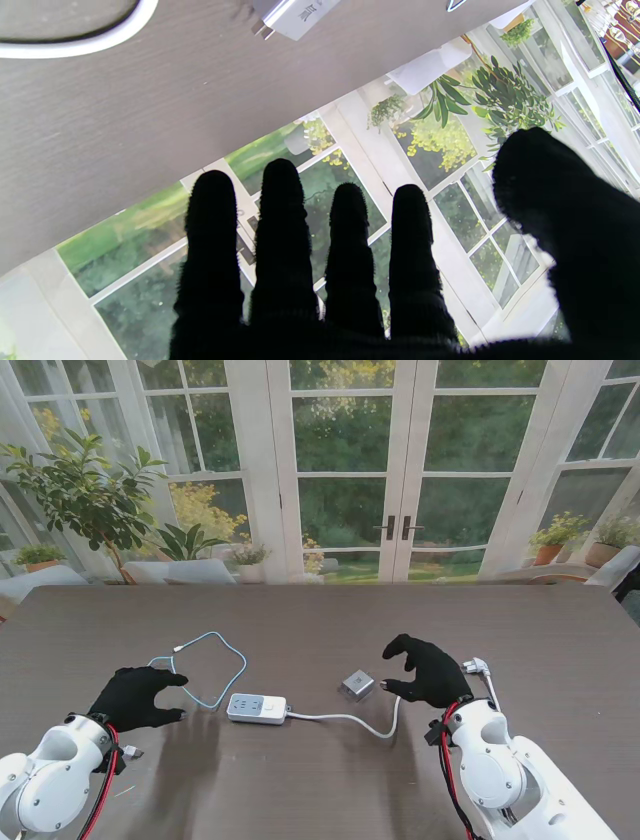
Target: Set up the charging station
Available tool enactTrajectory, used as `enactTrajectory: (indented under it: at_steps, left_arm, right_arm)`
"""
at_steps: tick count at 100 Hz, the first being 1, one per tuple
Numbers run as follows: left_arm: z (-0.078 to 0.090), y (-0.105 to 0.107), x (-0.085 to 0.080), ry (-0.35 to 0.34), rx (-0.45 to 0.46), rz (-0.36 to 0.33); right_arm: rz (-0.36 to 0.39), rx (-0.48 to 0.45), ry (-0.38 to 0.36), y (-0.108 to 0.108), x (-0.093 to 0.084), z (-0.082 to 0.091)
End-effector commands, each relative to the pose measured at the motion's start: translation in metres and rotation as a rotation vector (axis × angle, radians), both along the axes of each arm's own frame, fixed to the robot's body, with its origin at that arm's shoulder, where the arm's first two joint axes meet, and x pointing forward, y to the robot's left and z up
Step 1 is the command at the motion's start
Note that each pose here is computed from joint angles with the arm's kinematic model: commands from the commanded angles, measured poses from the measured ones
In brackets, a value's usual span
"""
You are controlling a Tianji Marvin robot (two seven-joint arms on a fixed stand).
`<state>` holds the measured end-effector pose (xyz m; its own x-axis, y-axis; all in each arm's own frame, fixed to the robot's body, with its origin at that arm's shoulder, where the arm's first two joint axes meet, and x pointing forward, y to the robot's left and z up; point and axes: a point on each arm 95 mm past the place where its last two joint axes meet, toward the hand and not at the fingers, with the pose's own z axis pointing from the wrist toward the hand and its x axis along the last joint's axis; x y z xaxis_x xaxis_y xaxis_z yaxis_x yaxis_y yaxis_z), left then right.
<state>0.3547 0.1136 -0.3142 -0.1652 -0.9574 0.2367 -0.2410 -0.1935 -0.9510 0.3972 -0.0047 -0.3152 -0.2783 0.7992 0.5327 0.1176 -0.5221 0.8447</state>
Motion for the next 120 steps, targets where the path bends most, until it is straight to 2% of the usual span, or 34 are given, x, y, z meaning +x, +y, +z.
enactTrajectory:
  at_steps: [1, 33, 72, 120]
  left_arm:
    - [-0.007, 0.009, 0.0, 0.033, 0.02, 0.002]
    - [-0.015, 0.026, 0.0, 0.107, 0.124, -0.01]
    - [-0.022, 0.033, 0.0, 0.202, 0.19, -0.038]
    - [-0.02, 0.044, -0.006, 0.255, 0.347, -0.045]
  right_arm:
    - [0.012, 0.005, 0.02, 0.004, -0.002, -0.003]
    - [0.013, 0.021, 0.04, 0.004, -0.003, -0.005]
    - [0.009, 0.037, 0.048, 0.004, -0.003, -0.005]
    - [0.007, 0.058, 0.065, 0.005, -0.004, -0.006]
